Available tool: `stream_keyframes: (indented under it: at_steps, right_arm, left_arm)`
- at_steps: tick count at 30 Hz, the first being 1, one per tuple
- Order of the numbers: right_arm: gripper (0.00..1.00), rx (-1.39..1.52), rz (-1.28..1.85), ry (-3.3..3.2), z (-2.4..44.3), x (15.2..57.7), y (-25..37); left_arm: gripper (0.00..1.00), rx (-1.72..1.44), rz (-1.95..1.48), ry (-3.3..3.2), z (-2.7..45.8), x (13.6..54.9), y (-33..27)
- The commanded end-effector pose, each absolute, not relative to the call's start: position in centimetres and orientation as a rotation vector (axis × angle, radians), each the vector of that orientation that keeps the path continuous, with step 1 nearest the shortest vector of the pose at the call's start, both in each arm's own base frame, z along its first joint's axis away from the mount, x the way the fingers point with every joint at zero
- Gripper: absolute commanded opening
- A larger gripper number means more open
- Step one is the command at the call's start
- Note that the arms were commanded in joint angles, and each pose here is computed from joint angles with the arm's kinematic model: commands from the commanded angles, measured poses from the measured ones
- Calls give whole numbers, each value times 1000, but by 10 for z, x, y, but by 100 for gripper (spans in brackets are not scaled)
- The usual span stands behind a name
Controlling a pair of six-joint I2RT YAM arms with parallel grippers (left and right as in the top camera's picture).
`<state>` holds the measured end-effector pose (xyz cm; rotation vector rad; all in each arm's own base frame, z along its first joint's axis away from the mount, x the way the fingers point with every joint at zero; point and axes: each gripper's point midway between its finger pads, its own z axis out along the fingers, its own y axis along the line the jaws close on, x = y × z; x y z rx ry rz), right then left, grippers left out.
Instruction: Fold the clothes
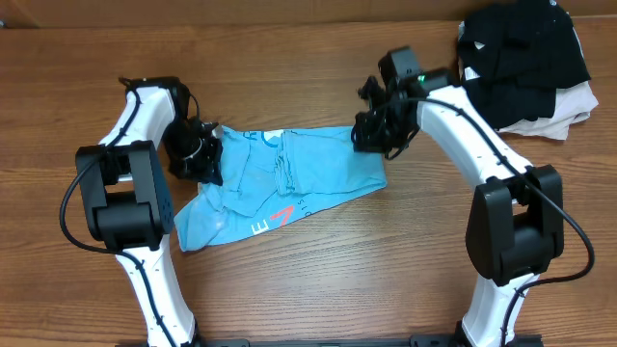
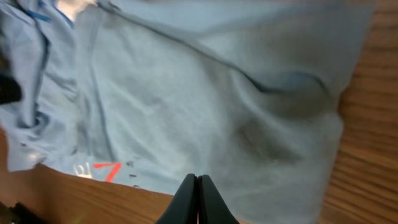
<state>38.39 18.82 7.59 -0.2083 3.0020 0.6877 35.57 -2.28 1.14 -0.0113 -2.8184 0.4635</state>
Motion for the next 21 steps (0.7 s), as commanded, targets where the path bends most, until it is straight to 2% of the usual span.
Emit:
stream_keyframes:
  at_steps: [1,8,14,21]
  right_arm:
    - [4,-179,758,3015,66,372,192]
    - [4,-135,757,3034,31,359,187]
    - [4,-109,764,3001,24,364,187]
    - [4,-108,767,2986,25,367,188]
  left_arm:
    - [4,-8,442,-2871,32,375,-18]
    - [4,-20,432,-2910,71,389,-16]
    - [4,-52,363,-2921,104,389,-9]
    - [4,-203,381,-2925,116,390,-53]
